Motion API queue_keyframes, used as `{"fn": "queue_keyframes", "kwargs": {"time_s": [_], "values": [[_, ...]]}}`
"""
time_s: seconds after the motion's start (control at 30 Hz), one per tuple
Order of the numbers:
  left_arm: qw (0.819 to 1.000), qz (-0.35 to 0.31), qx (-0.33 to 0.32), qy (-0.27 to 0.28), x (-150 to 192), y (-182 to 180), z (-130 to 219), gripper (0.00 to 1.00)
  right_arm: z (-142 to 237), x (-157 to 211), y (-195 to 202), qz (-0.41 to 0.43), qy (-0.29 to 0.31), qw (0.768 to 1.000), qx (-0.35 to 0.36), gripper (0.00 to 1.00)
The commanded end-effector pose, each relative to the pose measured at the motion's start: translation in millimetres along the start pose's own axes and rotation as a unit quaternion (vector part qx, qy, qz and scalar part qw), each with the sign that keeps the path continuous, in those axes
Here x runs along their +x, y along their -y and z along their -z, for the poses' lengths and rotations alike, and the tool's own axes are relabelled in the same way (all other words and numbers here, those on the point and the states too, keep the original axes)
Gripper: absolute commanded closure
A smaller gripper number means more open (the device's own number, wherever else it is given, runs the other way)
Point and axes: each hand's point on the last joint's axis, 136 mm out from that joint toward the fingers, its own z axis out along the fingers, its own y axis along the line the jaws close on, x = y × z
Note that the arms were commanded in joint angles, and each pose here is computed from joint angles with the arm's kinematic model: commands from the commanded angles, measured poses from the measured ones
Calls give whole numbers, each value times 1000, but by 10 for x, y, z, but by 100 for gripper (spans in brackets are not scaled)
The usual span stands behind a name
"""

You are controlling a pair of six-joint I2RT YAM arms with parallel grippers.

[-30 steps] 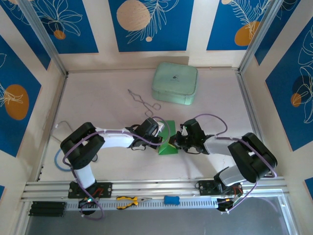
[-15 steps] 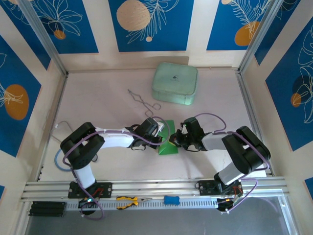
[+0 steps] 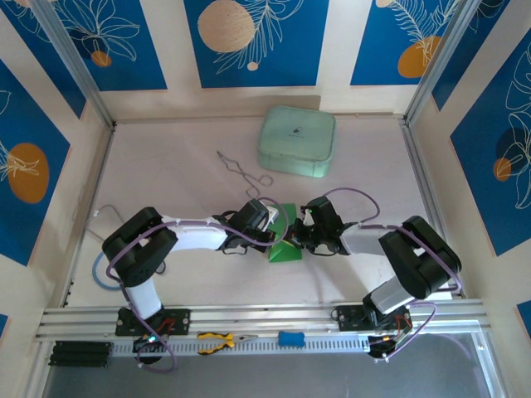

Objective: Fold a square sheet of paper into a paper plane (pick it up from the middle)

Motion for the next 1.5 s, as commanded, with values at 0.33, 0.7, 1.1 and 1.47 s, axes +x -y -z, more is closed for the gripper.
{"fn": "queue_keyframes", "kwargs": {"time_s": [0.33,0.7,1.1,1.47], "values": [[1000,6,-23,-19,-6,-59,172,82,-107,168,426,-34,-20,998,52,100],[998,61,19,26,-170,153,598,78,-107,151,435,-36,-19,998,56,100],[975,97,193,-52,23,760,454,100,-85,146,446,-38,-18,997,63,100],[975,107,177,-85,177,681,216,100,-85,147,446,-38,-20,997,65,100]]}}
